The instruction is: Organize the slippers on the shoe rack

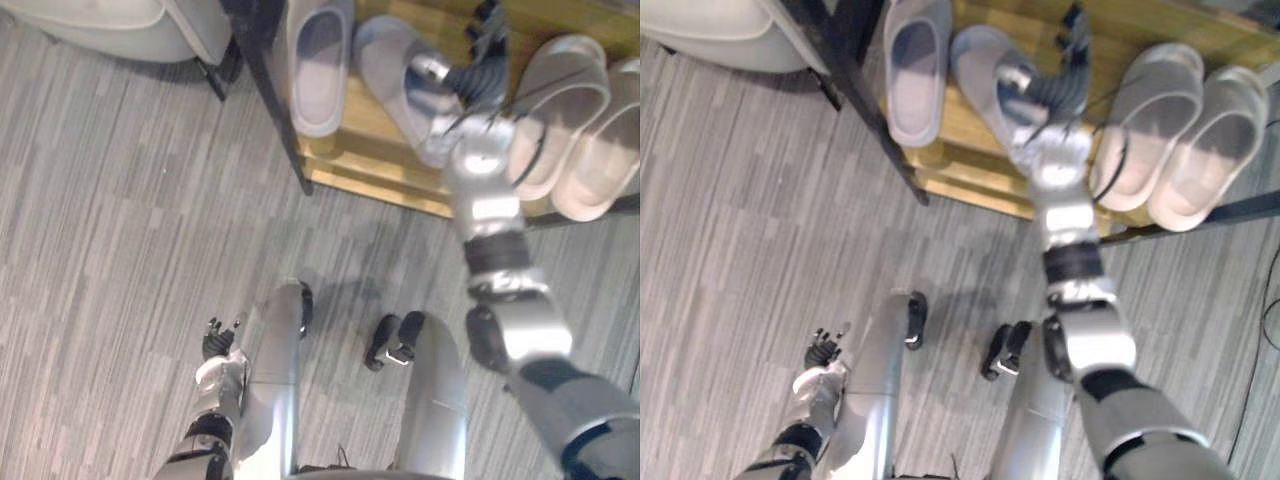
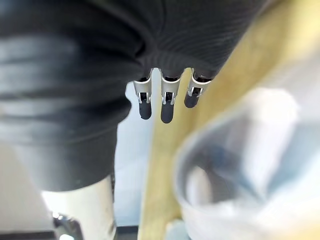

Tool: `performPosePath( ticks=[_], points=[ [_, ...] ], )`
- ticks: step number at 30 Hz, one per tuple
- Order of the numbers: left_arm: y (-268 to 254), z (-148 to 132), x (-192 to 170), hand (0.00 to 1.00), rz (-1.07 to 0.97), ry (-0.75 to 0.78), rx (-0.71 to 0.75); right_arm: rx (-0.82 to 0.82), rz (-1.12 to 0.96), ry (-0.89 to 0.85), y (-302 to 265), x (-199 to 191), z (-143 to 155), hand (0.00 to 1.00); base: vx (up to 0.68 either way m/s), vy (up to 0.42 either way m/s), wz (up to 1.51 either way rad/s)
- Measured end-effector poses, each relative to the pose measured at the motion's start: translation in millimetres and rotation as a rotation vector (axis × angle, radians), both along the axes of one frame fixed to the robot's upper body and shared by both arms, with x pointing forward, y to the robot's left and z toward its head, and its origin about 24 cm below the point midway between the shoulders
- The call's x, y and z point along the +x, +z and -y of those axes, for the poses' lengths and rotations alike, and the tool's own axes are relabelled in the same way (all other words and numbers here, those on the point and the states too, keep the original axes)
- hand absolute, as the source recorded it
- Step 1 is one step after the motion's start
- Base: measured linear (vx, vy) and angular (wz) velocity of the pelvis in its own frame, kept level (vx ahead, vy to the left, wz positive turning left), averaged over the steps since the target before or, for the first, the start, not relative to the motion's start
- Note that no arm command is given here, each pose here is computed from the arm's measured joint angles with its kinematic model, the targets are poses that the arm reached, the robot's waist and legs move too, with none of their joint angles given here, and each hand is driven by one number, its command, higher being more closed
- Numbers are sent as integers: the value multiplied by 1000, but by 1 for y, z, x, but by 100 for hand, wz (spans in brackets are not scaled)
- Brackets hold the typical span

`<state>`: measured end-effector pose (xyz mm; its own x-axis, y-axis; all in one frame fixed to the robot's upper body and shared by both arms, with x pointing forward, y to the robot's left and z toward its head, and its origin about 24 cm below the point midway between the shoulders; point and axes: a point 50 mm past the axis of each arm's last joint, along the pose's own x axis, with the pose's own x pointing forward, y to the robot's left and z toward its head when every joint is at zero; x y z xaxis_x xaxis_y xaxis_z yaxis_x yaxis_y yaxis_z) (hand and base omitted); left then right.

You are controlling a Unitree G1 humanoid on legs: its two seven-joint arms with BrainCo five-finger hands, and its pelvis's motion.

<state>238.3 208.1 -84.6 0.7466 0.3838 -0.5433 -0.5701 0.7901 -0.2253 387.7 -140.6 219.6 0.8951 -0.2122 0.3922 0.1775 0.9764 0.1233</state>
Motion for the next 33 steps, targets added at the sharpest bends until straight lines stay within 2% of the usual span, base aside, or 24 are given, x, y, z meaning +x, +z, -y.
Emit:
performPosePath(
  ticks=[9,17,27,33],
  points=[
    [-1,0,-1,0,4,47,-36,183,-50,-108,-19,-2,26,0,-1,-3,0],
    [-1,1,-1,0,-2,47,-40,217,-101,-146,-38,-5,35,0,7,-9,-2],
    [-1,0,0,0,-3,56,-47,248,-123,-84,-48,-6,26,0,-3,-26,-3],
    [4,4,7,0,24,46,-51,223,-130,7,-53,-6,7,0,0,0,0]
  ],
)
